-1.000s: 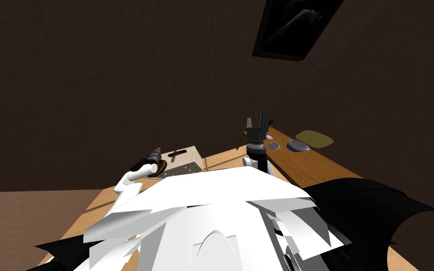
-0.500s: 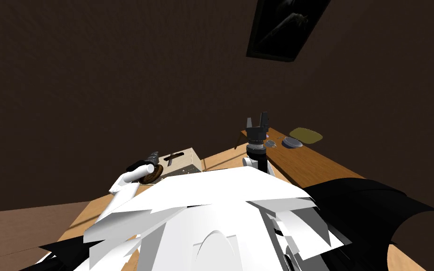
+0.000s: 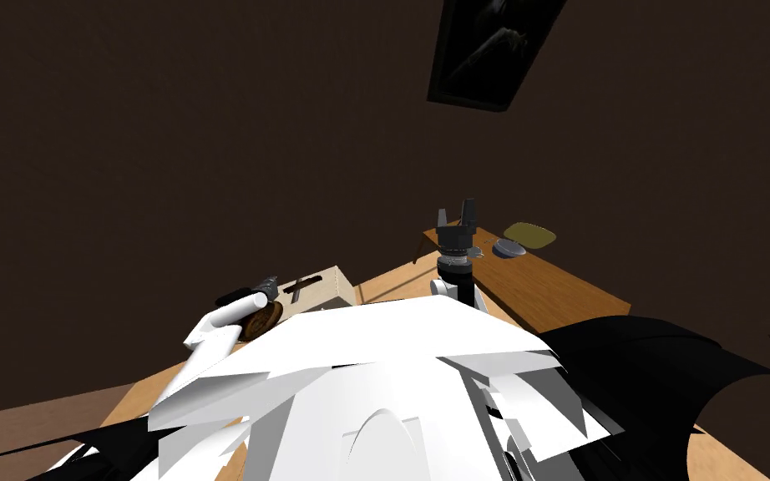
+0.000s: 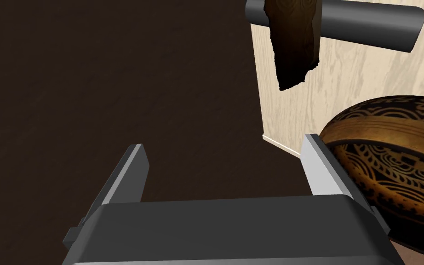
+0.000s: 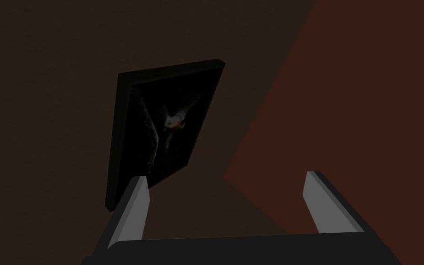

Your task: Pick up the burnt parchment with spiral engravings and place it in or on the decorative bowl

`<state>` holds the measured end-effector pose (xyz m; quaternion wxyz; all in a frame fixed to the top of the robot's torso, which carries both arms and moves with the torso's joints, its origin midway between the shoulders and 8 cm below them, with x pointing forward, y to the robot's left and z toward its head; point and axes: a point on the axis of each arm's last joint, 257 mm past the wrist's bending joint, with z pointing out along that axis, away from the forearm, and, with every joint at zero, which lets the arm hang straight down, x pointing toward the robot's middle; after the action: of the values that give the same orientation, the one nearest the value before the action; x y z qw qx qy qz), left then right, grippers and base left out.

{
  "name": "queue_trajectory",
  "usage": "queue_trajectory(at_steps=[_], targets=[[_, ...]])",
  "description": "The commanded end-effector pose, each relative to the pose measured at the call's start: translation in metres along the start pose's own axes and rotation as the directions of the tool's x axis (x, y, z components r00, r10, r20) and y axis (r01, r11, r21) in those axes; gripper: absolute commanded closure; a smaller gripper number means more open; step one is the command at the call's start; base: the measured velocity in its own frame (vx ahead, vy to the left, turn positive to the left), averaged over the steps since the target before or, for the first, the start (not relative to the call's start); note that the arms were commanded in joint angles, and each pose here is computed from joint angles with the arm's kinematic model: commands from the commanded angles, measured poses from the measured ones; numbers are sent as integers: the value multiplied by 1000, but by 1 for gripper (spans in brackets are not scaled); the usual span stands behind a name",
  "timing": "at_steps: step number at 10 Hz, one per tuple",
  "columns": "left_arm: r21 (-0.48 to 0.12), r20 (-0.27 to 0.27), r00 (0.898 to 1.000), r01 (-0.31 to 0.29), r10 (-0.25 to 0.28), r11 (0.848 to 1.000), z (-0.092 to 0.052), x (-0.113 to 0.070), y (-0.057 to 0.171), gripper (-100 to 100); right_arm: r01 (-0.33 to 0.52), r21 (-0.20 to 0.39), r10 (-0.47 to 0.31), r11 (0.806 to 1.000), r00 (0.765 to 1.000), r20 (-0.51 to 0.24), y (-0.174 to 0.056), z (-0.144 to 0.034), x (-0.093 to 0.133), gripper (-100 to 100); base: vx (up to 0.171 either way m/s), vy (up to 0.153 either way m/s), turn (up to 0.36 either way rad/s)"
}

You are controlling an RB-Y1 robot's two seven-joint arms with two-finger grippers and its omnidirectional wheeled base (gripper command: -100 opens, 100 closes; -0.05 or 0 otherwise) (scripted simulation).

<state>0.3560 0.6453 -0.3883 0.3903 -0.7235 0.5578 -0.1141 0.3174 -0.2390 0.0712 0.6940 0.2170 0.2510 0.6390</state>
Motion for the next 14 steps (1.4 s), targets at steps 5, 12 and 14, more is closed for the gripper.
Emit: queue_trajectory(at_steps=[5,12,14], targets=[[-200,1,993,112,-114,973,1,-18,59,-100,0,0,0,1000,1000,0,0,0,0,0,34,19,-154],[-400,5,973,215,-233,891,-10,-20,121,-100,0,0,0,1000,1000,0,0,0,0,0,35,33,-125],[-480,12,954,268,-300,835,-19,-17,147,-100,0,0,0,1000,1000,0,0,0,0,0,36,50,-194]])
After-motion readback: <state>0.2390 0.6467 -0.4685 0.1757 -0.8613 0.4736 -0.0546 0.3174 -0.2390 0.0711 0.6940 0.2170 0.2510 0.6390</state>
